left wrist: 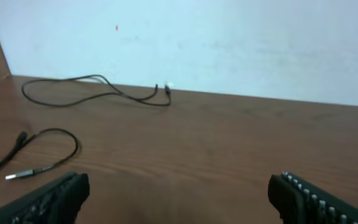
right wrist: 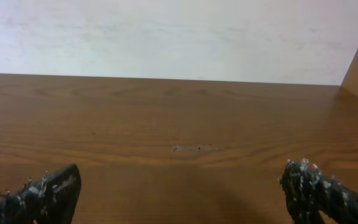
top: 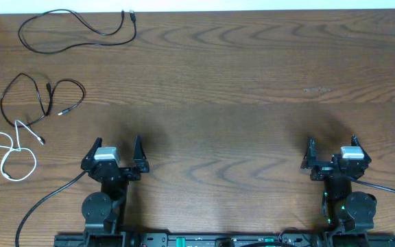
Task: Untangle cables
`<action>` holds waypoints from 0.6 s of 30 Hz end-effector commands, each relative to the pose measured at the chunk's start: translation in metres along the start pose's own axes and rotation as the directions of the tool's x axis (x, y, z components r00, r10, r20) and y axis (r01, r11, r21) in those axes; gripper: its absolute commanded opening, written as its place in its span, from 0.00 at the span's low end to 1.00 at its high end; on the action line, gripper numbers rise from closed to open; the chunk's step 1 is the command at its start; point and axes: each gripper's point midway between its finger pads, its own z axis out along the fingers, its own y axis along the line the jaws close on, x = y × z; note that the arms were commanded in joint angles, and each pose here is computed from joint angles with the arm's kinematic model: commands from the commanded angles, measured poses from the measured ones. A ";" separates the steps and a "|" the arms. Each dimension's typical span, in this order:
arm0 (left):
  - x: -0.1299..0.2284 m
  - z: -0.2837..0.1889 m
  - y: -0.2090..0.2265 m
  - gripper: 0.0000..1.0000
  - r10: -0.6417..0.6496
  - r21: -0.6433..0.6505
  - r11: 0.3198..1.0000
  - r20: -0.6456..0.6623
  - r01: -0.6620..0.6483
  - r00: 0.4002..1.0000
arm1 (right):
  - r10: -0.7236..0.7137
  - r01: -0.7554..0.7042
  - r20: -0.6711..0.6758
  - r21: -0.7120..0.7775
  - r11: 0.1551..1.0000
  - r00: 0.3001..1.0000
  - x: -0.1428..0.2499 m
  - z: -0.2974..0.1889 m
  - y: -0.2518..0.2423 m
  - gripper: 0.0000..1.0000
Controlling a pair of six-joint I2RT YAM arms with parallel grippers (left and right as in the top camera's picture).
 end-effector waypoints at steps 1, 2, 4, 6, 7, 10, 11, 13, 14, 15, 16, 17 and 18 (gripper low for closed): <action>0.007 0.003 0.004 0.98 -0.008 -0.013 1.000 0.020 0.008 1.000 | -0.015 0.015 0.000 0.000 1.000 1.000 0.001 0.000 0.000 0.99; 0.008 0.004 0.004 0.98 -0.019 -0.013 1.000 0.023 0.019 1.000 | -0.015 0.015 0.000 0.000 1.000 1.000 0.001 0.000 0.000 0.99; 0.012 0.004 0.005 0.98 -0.024 -0.017 1.000 0.009 0.024 1.000 | -0.015 0.015 0.000 0.000 1.000 1.000 0.001 0.000 0.000 0.99; 0.015 0.004 0.006 0.98 -0.024 -0.027 0.999 -0.006 0.024 1.000 | -0.015 0.015 0.000 0.000 1.000 1.000 0.001 0.000 0.000 0.99; 0.019 0.004 0.008 0.98 -0.029 -0.039 0.999 -0.018 0.028 0.999 | -0.015 0.015 0.000 0.000 1.000 1.000 0.001 0.000 0.000 0.99; 0.034 0.002 0.021 0.98 -0.066 -0.103 0.993 -0.074 0.058 0.995 | -0.015 0.015 0.000 0.000 1.000 1.000 0.001 0.000 0.000 0.99; 0.033 0.002 0.022 0.98 -0.067 -0.108 0.992 -0.071 0.059 0.995 | -0.015 0.015 0.000 0.000 1.000 1.000 0.001 0.000 0.000 0.99; 0.033 0.002 0.024 0.98 -0.060 -0.113 0.992 -0.072 0.051 0.996 | -0.015 0.015 0.000 0.000 1.000 1.000 0.001 0.000 0.000 0.99; 0.033 0.002 0.024 0.98 -0.050 -0.112 0.993 -0.073 0.042 0.996 | -0.015 0.015 0.000 0.000 1.000 1.000 0.001 0.000 0.000 0.99; 0.034 0.002 0.023 0.98 -0.031 -0.108 0.994 -0.078 0.022 0.997 | -0.015 0.015 0.000 0.000 1.000 1.000 0.001 0.000 0.000 0.99; 0.034 0.002 0.023 0.98 -0.024 -0.107 0.994 -0.078 0.016 0.997 | -0.015 0.015 0.000 0.000 1.000 1.000 0.001 0.000 0.000 0.99; 0.034 0.002 0.023 0.98 -0.022 -0.107 0.994 -0.079 0.014 0.997 | -0.015 0.015 0.000 0.000 1.000 1.000 0.001 0.000 0.000 0.99; 0.034 0.002 0.023 0.98 -0.022 -0.107 0.994 -0.079 0.014 0.997 | -0.015 0.015 0.000 0.000 1.000 1.000 0.001 0.000 0.000 0.99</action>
